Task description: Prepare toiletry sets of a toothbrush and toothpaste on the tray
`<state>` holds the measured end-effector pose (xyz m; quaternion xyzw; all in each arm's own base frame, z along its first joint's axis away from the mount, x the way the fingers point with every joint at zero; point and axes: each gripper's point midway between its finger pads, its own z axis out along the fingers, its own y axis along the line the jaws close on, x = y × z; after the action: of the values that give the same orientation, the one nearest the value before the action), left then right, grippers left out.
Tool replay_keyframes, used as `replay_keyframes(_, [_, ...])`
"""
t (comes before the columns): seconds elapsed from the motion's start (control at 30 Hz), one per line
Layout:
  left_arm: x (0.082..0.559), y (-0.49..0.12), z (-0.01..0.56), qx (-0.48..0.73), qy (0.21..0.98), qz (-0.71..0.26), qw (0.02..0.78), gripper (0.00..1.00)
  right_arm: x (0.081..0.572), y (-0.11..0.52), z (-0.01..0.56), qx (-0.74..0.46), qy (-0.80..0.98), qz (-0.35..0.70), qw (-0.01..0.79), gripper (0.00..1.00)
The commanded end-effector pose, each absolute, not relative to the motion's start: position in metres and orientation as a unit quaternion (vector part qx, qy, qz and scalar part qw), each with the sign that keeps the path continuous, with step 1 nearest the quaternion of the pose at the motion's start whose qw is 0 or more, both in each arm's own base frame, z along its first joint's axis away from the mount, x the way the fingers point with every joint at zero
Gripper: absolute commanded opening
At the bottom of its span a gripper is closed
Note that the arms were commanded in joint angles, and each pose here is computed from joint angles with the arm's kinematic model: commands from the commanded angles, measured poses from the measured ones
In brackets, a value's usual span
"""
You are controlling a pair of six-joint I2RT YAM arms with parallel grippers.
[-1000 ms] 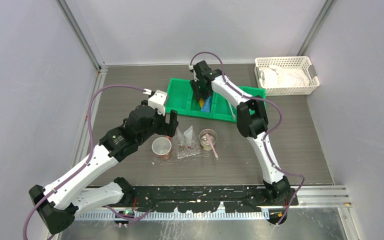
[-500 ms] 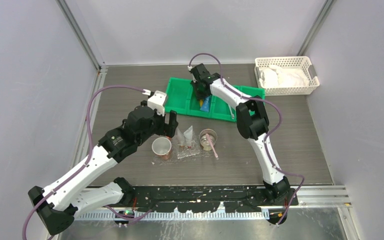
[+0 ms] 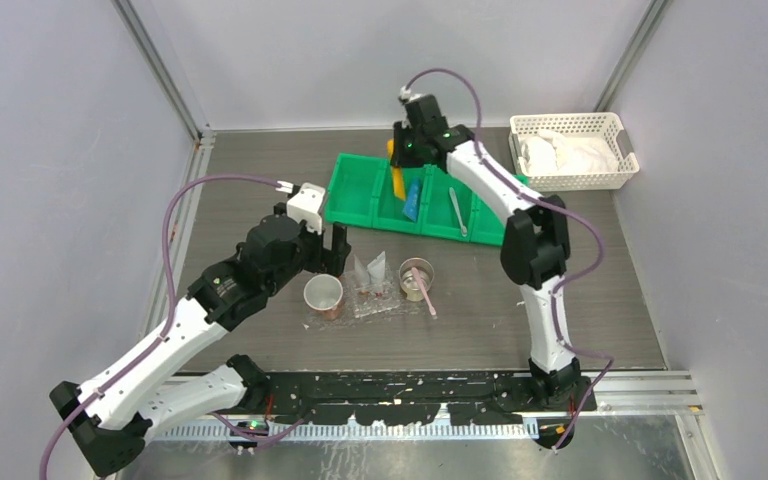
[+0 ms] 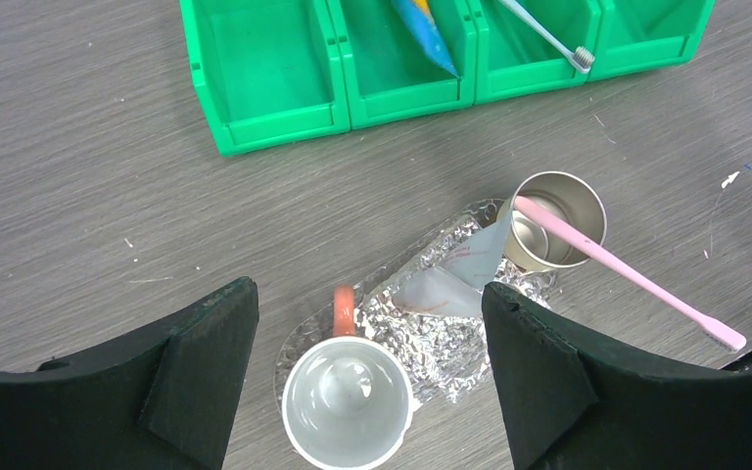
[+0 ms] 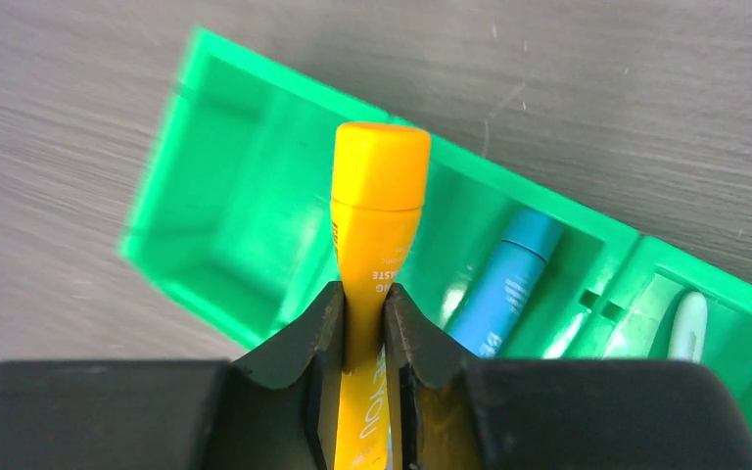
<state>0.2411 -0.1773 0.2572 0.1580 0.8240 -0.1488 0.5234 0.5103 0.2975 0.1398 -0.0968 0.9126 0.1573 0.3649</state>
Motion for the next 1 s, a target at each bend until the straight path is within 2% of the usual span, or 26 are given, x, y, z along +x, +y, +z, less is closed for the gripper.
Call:
replay_keyframes(0.0, [0.243,-0.172,0.281,0.136,0.812,-0.153,0.546,0.85,0.512,0.298,0.281,-0.003,0.83,0.316,0.459,0.17])
replay_keyframes(0.2, [0.249,-0.179,0.308,0.143,0.785,-0.171,0.578,0.84,0.502,0.276,0.304,0.179,0.781,0.438,0.407,0.17])
replay_keyframes(0.27, [0.254,-0.183,0.321,0.152,0.764,-0.176,0.602,0.84,0.491,0.273,0.302,0.228,0.767,0.46,0.384,0.14])
replay_keyframes(0.47, [0.271,-0.21,0.359,0.2,0.684,-0.194,0.674,0.81,0.463,0.267,0.298,0.345,0.703,0.532,0.322,0.15])
replay_keyframes(0.6, [0.279,-0.228,0.362,0.249,0.652,-0.19,0.69,0.79,0.449,0.266,0.302,0.38,0.678,0.562,0.283,0.15])
replay_keyframes(0.97, [0.291,-0.238,0.337,0.291,0.647,-0.158,0.687,0.78,0.436,0.278,0.335,0.381,0.654,0.605,0.245,0.15])
